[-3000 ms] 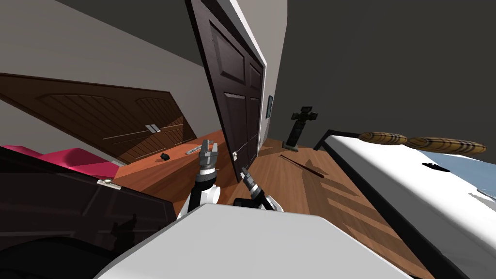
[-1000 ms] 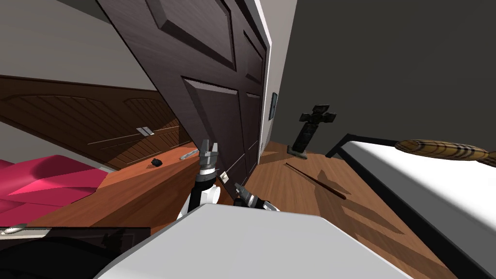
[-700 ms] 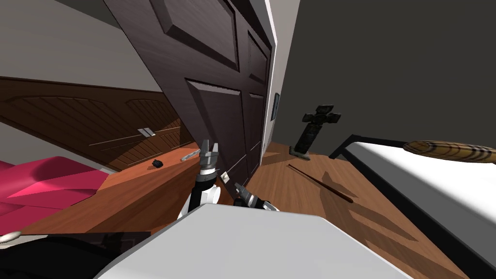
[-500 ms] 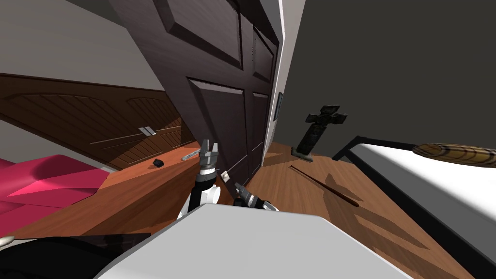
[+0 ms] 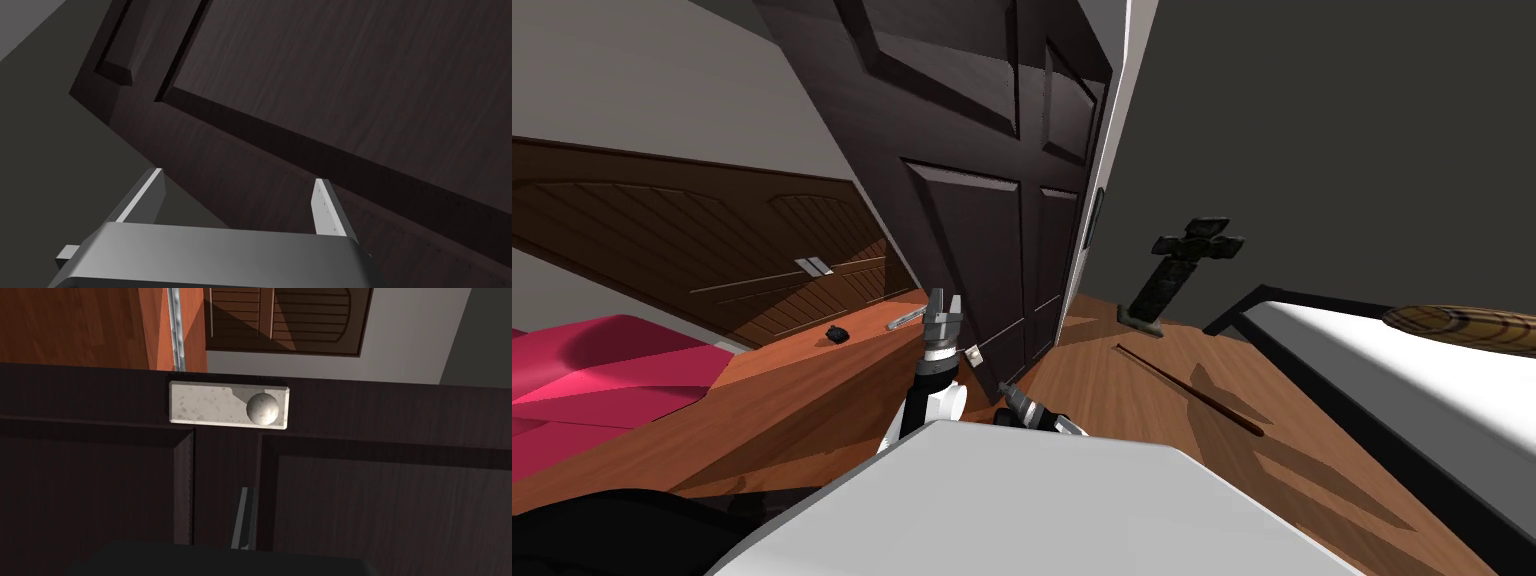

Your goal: Push the door open

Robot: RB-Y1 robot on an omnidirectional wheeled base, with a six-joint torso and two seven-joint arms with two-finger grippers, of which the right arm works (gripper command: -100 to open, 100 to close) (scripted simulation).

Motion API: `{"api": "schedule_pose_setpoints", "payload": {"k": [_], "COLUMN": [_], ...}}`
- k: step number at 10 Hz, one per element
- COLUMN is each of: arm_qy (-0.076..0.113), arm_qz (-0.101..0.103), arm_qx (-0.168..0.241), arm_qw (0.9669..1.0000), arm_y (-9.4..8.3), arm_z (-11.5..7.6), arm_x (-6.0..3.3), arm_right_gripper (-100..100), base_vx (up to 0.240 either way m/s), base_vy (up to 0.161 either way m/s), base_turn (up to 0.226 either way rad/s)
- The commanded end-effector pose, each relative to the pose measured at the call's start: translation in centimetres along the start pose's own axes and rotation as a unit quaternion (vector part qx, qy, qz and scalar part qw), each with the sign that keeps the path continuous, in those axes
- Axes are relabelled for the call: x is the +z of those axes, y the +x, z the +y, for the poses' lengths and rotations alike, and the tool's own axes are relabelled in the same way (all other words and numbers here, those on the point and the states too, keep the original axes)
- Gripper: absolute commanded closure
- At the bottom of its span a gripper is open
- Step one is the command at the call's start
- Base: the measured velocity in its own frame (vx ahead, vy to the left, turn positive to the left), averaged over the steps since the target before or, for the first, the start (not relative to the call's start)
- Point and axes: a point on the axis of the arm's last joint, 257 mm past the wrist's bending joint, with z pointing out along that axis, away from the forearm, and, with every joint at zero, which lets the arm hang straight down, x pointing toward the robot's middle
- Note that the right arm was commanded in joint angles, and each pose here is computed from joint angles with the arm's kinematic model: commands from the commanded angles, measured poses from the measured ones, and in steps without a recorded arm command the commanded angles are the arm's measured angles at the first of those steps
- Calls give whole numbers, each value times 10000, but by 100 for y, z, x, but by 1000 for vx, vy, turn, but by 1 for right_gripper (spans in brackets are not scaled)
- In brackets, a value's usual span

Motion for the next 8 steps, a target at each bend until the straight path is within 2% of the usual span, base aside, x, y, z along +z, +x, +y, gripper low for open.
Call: {"api": "schedule_pose_setpoints", "payload": {"k": [1, 4, 5, 7, 8], "arm_qy": [3, 3, 22, 36, 36], "arm_qz": [-1, -1, -171, -409, -409], "arm_qx": [0, 0, -30, -59, -59], "arm_qw": [10000, 10000, 9998, 9991, 9991], "arm_y": [0, 0, -134, -308, -308], "arm_z": [-3, -3, -17, -26, -26], "arm_x": [-3, -3, -14, -21, -21], "arm_right_gripper": [100, 100, -100, -100, -100], "base_vx": [-20, -7, -32, -62, -28], "base_vy": [-28, -9, 90, 183, 130], "base_turn": [2, 0, -77, -112, -28]}}
